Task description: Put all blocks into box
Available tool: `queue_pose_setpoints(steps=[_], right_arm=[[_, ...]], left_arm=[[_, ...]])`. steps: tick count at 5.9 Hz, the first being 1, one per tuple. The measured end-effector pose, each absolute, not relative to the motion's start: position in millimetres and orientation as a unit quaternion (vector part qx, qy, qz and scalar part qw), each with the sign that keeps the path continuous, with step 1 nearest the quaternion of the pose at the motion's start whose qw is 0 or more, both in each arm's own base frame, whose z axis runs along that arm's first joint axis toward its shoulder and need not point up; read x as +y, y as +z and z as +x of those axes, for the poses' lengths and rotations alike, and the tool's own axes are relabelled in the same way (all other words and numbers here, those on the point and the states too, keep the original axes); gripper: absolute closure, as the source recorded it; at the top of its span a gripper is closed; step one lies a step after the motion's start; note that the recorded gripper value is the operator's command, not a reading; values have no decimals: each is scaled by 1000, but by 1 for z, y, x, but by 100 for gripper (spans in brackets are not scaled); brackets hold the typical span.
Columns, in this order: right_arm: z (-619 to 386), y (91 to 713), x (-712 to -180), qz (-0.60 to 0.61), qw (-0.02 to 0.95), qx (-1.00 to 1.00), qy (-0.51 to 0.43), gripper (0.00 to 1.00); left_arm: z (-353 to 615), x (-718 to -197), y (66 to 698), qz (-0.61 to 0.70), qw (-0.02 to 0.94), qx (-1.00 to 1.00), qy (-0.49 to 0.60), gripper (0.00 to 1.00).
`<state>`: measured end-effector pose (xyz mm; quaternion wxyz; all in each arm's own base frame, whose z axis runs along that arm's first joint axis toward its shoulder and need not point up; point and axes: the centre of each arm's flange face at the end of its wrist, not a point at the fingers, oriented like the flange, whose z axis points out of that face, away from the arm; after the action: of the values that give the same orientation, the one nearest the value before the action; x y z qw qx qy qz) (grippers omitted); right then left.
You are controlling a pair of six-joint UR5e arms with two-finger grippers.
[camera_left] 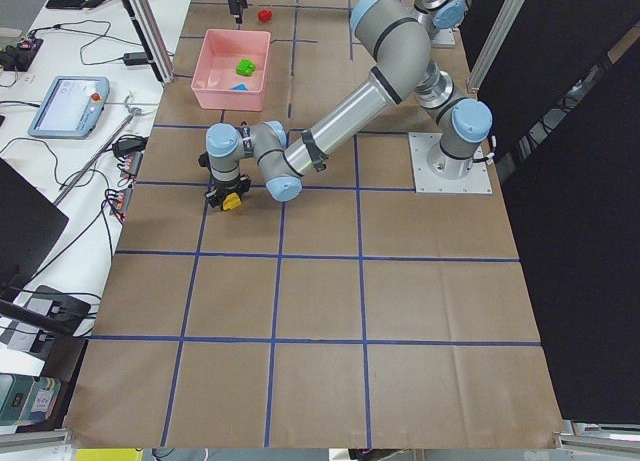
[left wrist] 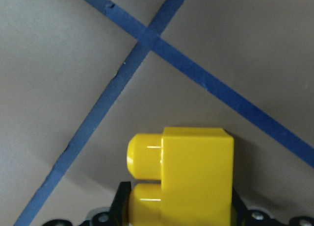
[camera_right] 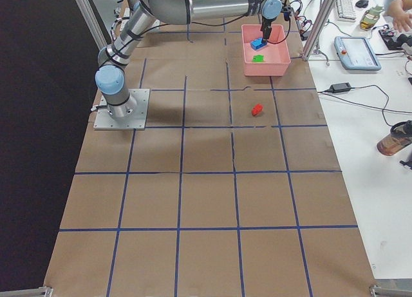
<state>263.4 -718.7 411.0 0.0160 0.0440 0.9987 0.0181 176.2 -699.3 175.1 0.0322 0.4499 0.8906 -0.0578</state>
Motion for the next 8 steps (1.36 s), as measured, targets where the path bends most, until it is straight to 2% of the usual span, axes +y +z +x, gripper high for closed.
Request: queue_pose_setpoints(steps=[1,3,5,8], right_arm=[[208,433,-722,31,9,999,21,1],[100,425,-735,-18,-11,999,42,1],[18,368,-743,-72,-1,995,64,1],[-13,264,-753,-289,7,956,48,1]], left_arm=[[171,-701,182,447,31,892,-60,97],[106,-703,228,412,22,909,-59,97],[-13,-701,284,342,16,937,-72,97],[-166,-696,314,244,26,966,-79,94]])
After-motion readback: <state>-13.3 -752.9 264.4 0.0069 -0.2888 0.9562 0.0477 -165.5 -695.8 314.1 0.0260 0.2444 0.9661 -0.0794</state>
